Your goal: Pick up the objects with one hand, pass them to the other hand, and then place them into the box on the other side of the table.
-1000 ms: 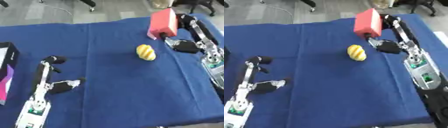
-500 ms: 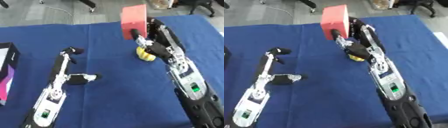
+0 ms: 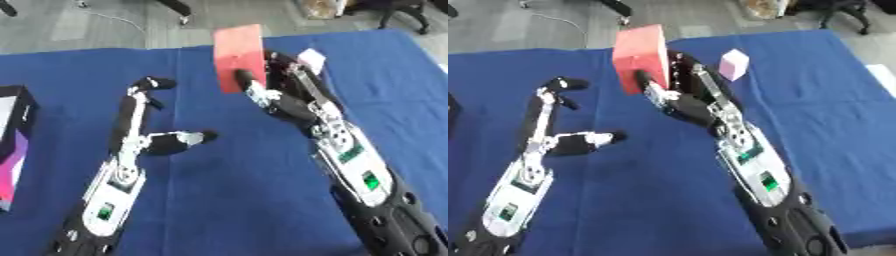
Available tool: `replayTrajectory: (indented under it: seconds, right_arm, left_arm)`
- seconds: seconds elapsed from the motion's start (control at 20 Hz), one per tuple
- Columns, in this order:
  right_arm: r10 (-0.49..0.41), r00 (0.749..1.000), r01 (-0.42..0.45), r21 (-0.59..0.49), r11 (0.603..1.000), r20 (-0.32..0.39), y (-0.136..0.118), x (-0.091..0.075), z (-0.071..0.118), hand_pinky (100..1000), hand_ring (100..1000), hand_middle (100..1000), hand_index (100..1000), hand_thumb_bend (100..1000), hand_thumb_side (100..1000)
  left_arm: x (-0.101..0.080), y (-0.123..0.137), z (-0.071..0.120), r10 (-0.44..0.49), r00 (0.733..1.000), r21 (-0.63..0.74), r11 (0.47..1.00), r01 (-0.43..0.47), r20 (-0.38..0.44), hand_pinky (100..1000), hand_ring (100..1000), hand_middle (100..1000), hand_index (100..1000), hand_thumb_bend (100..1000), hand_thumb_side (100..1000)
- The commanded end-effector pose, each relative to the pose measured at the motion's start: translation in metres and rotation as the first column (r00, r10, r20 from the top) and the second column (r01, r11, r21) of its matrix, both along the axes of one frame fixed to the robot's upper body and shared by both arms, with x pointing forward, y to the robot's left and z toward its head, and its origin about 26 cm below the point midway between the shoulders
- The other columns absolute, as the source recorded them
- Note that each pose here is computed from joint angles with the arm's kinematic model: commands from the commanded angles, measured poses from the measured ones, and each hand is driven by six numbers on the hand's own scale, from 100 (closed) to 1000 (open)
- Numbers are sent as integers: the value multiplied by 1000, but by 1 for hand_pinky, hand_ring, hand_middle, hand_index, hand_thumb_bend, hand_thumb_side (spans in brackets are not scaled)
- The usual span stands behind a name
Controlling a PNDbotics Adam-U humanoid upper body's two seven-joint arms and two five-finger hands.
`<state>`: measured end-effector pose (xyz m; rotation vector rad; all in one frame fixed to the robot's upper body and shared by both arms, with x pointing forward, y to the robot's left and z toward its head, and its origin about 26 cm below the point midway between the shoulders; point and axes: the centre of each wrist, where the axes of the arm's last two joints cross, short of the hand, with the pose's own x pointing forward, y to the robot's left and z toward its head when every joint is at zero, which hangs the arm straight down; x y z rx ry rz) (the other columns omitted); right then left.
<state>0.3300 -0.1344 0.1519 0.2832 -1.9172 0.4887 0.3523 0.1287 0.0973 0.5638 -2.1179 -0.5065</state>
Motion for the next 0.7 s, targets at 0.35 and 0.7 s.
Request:
replayTrajectory:
  seconds: [0.35, 0.7]
  right_arm:
    - [62, 983, -60, 15, 998, -170, 10, -2, -4, 672, 607, 449, 442, 100, 491]
    - [128, 954, -125, 27, 992, -272, 16, -5, -5, 671, 604, 447, 445, 100, 523]
  left_arm:
    - [-7, 0, 19, 138, 966, 73, 985, -157, 217, 615, 807, 750, 783, 1000, 240]
    - [-11, 1, 21, 133, 956, 154, 972, -178, 263, 639, 820, 762, 799, 1000, 241]
